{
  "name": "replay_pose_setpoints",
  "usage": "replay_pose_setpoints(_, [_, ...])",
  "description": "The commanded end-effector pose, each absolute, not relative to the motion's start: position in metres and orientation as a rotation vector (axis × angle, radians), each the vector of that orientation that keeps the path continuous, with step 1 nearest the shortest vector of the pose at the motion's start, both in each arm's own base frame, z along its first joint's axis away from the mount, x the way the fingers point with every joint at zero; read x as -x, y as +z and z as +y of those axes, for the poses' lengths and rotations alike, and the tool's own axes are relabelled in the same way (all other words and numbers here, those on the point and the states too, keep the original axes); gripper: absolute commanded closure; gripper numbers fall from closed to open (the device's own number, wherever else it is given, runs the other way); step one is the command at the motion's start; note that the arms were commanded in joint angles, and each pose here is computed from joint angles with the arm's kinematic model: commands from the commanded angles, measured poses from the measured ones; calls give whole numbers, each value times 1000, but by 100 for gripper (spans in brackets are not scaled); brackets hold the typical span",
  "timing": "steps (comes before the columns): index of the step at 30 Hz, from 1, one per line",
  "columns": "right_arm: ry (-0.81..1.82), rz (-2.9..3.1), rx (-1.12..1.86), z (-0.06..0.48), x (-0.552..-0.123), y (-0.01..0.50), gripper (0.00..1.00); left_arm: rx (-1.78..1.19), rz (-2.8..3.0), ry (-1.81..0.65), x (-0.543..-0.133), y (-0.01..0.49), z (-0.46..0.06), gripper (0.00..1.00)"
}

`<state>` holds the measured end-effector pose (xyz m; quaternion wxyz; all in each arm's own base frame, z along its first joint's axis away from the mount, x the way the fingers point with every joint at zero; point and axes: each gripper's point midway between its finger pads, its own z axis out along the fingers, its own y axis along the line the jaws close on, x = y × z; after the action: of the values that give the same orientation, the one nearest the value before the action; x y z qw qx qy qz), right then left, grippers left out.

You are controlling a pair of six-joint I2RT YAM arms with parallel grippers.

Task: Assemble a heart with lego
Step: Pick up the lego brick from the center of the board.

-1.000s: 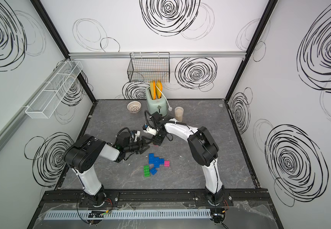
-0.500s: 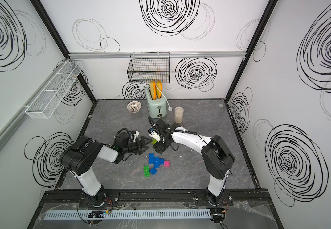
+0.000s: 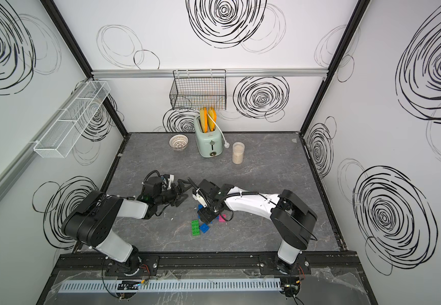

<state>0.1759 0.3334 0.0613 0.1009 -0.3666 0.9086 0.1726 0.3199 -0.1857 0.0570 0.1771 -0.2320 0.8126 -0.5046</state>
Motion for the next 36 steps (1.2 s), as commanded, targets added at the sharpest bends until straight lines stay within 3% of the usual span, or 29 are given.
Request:
replay_pose_setpoints(1, [525, 2710, 1026, 340, -176, 52, 43, 641, 2285, -1406, -321, 61, -181, 2])
replay_pose_setpoints(16, [380, 2728, 982, 325, -182, 43, 50, 650, 2280, -1425, -322, 58, -182, 2])
replay_pose_setpoints(21, [402, 2645, 961, 328, -188, 64, 47, 650, 2278, -1425, -323, 58, -182, 2])
replay_pose_setpoints(36, [303, 2653, 935, 317, -196, 62, 45, 638, 2274, -1431, -322, 60, -183, 2])
